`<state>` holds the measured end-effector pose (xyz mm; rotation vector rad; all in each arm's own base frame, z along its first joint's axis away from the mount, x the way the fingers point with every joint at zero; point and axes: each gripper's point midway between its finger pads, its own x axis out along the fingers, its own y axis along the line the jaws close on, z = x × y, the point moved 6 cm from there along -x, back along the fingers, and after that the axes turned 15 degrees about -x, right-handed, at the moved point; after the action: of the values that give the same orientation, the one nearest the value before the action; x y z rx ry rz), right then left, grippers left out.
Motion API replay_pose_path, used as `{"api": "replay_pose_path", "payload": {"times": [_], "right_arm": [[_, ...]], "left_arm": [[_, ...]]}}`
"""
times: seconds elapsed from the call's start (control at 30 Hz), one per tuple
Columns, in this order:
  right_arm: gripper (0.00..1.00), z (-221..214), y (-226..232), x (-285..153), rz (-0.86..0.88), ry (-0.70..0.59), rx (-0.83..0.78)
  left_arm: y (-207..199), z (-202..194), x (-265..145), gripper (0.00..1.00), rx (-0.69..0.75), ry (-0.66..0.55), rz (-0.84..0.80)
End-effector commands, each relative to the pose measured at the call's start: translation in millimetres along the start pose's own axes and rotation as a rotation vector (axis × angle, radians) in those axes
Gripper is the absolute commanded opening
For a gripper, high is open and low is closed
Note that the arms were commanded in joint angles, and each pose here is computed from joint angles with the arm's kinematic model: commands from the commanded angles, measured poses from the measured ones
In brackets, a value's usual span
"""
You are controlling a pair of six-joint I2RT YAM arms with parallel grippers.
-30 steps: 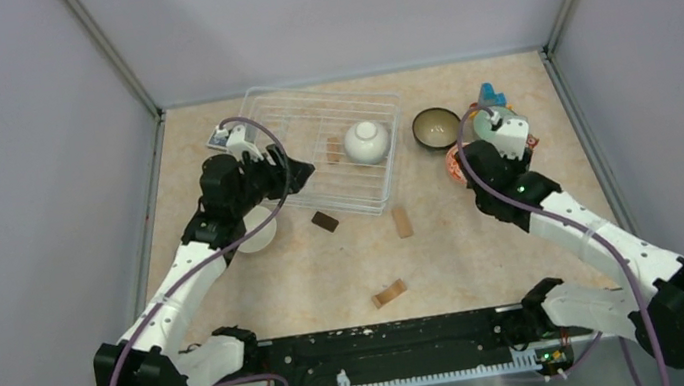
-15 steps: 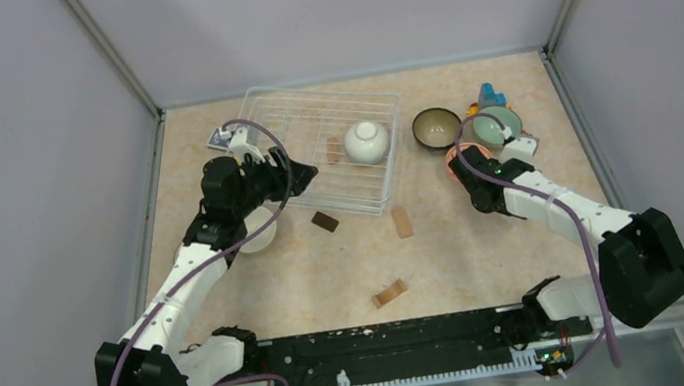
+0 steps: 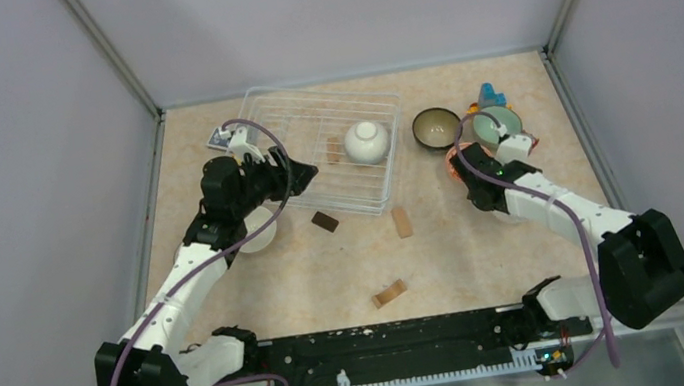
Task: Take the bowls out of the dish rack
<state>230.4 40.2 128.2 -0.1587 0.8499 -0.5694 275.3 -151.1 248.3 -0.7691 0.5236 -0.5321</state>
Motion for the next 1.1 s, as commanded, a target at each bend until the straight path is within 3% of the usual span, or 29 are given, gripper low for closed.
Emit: {"api": "replay_pose_path", "payload": {"times": [0.0, 0.27, 0.47, 0.63, 1.07], "right_arm": [[0.84, 9, 1, -2, 0.037, -0.030, 0.009], [0.86, 18, 9, -12, 0.187, -0.079, -0.028], [0.79, 24, 10, -19, 0.234, -0.106, -0.021], [0.74, 31, 27, -36, 0.475, -0.183, -0.064], [0.75, 55, 47, -82, 0.884, -0.479, -0.135]], "left_arm": [[-7, 4, -1, 0.66, 0.019, -0.032, -0.036], [-6, 4, 1, 0.66, 0.017, -0.026, -0.035], [-6, 5, 1, 0.66, 0.017, -0.025, -0.034], [-6, 5, 2, 0.66, 0.018, -0.024, -0.034], [-3, 6, 4, 0.67, 0.030, -0.021, -0.015]]}}
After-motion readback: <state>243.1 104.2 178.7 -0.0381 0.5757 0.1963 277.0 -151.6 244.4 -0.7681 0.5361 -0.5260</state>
